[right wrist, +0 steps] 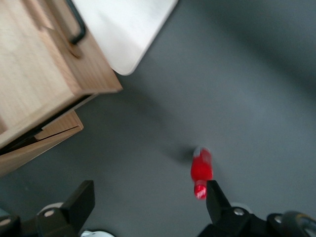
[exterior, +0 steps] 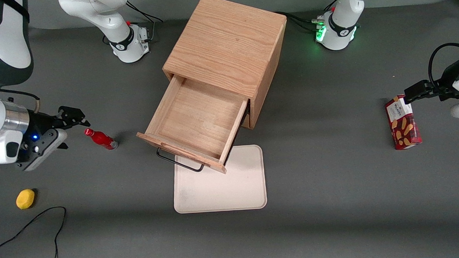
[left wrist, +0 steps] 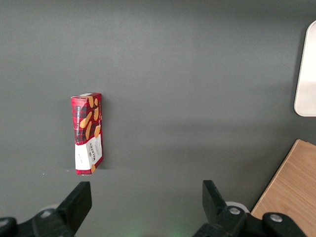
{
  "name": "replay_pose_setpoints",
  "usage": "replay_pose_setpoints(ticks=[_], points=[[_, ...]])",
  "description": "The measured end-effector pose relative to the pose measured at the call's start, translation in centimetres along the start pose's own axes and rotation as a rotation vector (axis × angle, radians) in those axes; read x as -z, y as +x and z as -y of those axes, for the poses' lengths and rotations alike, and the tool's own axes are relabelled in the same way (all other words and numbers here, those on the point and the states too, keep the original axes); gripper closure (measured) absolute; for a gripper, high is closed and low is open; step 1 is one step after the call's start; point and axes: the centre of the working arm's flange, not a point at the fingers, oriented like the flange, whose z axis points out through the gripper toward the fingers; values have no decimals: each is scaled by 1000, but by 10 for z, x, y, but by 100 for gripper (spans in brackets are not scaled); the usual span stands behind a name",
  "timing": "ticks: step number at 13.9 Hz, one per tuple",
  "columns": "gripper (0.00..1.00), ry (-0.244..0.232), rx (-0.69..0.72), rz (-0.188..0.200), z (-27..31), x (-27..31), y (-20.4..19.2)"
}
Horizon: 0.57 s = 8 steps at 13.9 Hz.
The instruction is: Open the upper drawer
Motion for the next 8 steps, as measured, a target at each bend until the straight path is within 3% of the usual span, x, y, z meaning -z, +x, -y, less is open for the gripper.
replay_pose_setpoints(ticks=[3,5,8], points=[[0,-3,-280,21,-24,-7,-26],[0,-54,-421,45,-32,-7,-32],[0,-82,-538,29,-28,1,-34]])
